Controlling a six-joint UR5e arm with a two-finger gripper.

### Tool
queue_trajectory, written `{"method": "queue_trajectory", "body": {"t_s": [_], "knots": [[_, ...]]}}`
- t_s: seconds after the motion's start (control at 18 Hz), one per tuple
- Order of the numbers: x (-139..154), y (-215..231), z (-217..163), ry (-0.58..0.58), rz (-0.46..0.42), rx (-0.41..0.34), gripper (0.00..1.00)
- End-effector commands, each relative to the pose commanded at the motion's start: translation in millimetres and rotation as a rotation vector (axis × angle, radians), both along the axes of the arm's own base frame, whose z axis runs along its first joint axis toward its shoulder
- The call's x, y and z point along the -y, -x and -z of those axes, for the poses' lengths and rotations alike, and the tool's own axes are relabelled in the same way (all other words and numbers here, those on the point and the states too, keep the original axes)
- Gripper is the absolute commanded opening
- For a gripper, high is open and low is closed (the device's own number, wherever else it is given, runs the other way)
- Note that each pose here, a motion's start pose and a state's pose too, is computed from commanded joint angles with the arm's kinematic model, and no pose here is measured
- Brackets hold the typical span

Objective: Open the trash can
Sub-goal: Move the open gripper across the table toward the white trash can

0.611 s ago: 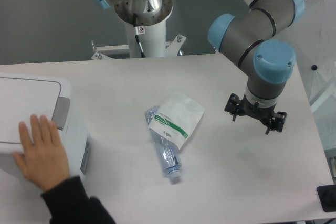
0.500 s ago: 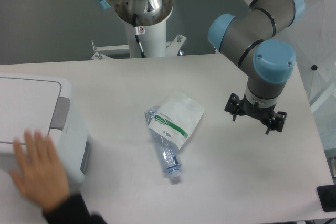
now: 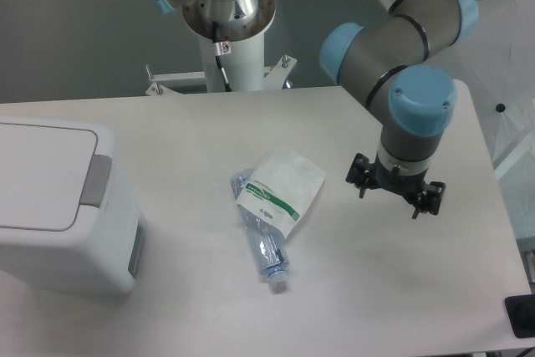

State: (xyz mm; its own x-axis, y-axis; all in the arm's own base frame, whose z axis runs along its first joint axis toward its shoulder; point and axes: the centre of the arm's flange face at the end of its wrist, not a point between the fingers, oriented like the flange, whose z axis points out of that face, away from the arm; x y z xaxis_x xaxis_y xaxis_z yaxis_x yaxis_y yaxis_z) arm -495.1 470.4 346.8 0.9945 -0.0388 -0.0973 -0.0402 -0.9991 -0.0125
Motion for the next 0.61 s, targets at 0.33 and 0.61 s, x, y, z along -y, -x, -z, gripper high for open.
{"method": "queue_trajectory", "body": {"t_s": [0.33, 0.61], "knots": [[-23.7, -33.8, -24.2, -0.096, -0.134, 0.016, 1.00], [-46.0, -72.4, -48.8, -0.173, -0.122, 0.041, 1.00]]}}
